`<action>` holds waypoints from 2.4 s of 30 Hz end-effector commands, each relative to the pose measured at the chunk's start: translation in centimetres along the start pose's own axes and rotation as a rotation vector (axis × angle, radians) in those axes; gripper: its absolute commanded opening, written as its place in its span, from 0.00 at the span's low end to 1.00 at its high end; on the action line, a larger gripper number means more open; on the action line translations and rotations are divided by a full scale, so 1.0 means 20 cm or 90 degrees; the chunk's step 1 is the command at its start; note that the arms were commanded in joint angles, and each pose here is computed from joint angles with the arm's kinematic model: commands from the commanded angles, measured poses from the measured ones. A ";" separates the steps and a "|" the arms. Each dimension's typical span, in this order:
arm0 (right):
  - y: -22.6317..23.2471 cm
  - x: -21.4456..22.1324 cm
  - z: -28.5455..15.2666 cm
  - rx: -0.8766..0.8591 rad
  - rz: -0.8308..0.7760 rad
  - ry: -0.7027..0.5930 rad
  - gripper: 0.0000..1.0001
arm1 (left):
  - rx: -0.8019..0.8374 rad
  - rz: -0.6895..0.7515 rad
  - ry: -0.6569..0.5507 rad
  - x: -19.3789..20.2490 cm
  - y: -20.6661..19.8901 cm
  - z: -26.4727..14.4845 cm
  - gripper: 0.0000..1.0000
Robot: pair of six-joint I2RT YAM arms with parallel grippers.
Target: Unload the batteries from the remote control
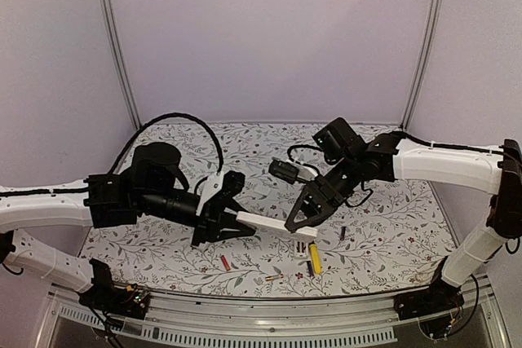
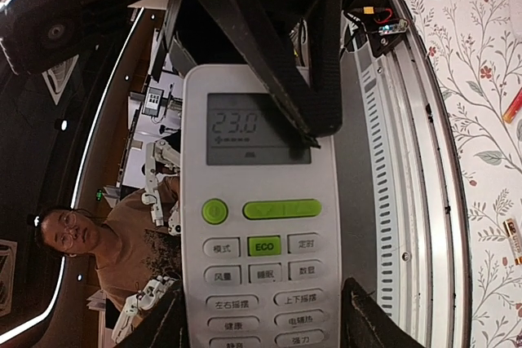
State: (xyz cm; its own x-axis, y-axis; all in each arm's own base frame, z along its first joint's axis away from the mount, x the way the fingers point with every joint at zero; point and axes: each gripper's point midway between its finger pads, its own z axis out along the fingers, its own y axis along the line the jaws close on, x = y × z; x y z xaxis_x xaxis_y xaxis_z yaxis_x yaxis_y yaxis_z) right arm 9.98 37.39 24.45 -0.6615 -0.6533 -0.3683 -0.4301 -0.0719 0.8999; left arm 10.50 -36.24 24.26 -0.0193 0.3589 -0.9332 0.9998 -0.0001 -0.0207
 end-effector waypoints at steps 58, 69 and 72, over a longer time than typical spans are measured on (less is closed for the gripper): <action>-0.70 0.41 0.25 0.616 -0.150 -0.130 0.00 | -0.113 -0.393 -0.066 0.52 0.08 -0.02 0.69; -0.25 0.26 0.24 0.329 -0.161 -0.149 0.00 | -0.087 -0.338 0.013 0.45 0.08 0.12 0.77; -0.25 0.26 0.25 0.327 -0.159 -0.143 0.00 | -0.083 -0.324 -0.012 0.38 0.08 0.12 0.78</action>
State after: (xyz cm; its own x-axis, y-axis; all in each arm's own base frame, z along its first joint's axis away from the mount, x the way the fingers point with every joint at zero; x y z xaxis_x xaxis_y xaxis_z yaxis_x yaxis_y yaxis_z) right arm 6.92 37.23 14.56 -0.6145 -0.4754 -0.6296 -0.7868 0.3109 0.5332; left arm 12.49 -34.94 15.15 -0.5459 0.2524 -0.7989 0.8254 0.3255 -0.4612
